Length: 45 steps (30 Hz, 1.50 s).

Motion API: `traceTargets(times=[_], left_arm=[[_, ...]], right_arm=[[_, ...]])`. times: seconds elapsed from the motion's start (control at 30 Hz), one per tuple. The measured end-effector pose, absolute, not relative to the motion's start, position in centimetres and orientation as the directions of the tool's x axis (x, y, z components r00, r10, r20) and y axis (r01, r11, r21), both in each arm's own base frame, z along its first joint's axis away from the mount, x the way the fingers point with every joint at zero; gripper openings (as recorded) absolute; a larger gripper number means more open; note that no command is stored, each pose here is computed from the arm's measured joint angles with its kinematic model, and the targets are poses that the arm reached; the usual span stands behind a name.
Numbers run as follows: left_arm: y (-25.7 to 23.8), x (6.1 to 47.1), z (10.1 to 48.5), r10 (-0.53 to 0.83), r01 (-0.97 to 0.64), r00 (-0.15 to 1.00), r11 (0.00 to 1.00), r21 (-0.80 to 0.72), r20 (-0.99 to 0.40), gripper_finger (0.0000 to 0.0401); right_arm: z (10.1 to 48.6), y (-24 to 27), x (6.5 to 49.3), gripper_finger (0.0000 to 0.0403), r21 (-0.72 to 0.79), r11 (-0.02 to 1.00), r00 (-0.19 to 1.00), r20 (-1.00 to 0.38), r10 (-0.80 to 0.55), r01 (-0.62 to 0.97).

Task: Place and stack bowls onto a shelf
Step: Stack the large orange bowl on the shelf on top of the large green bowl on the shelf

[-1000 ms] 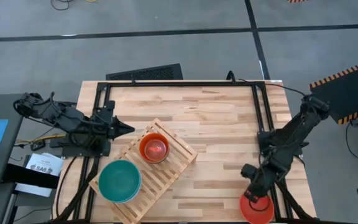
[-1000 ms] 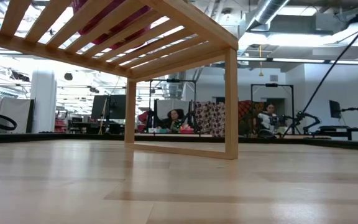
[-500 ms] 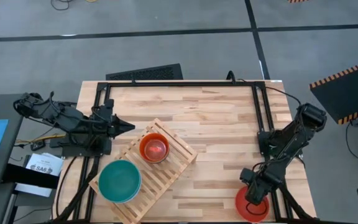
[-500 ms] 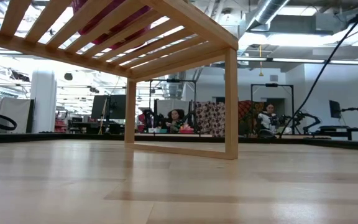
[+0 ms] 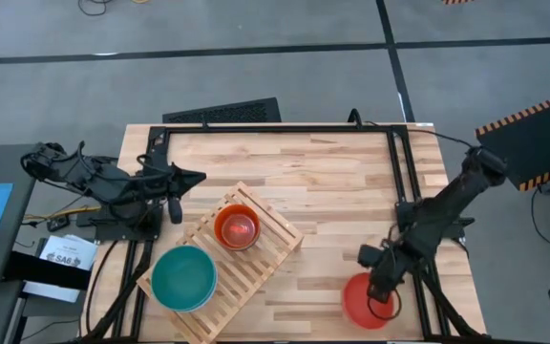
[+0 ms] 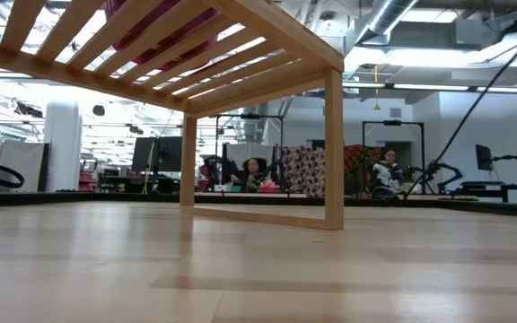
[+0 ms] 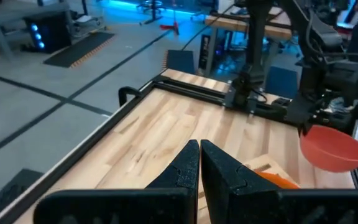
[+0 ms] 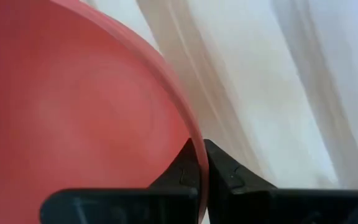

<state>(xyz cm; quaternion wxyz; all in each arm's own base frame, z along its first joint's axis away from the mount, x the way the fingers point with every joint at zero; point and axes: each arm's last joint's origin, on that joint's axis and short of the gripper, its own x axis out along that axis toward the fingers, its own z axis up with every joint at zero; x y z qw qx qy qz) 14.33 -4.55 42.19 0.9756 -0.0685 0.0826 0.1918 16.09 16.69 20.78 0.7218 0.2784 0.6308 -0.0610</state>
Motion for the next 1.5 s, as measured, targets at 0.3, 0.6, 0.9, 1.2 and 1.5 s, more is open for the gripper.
traceTargets(times=[0.3, 0.6, 0.9, 1.2, 1.5], left_arm=[[-4.6, 14.7, 42.0, 0.401, -0.424, 0.896, 0.900, -0.099, -0.191, 0.0000], [-4.7, 14.7, 42.0, 0.398, -0.404, 0.897, 0.915, 0.009, -0.193, 0.0000], [-4.7, 14.7, 42.0, 0.381, -0.379, 0.904, 0.924, 0.048, -0.196, 0.0000], [-4.4, 12.5, 44.7, 0.073, -0.074, 0.997, 0.982, -0.176, -0.014, 0.0000], [-3.6, 10.6, 45.7, 0.055, -0.029, 0.995, 0.953, -0.301, 0.077, 0.0000]], right_arm=[[30.5, 12.4, 21.4, 0.0023, 0.568, 0.784, 0.566, -0.743, 0.357, 0.250], [37.3, 12.2, 30.9, 0.0023, 0.677, 0.688, 0.732, -0.603, 0.317, 0.260], [39.4, 14.9, 40.6, 0.0023, 0.777, 0.621, 0.861, -0.383, 0.333, 0.106], [37.1, 15.7, 47.2, 0.0023, 0.750, 0.655, 0.911, -0.330, 0.249, 0.092], [34.8, 15.1, 49.5, 0.0032, 0.742, 0.659, 0.910, -0.349, 0.223, 0.123]])
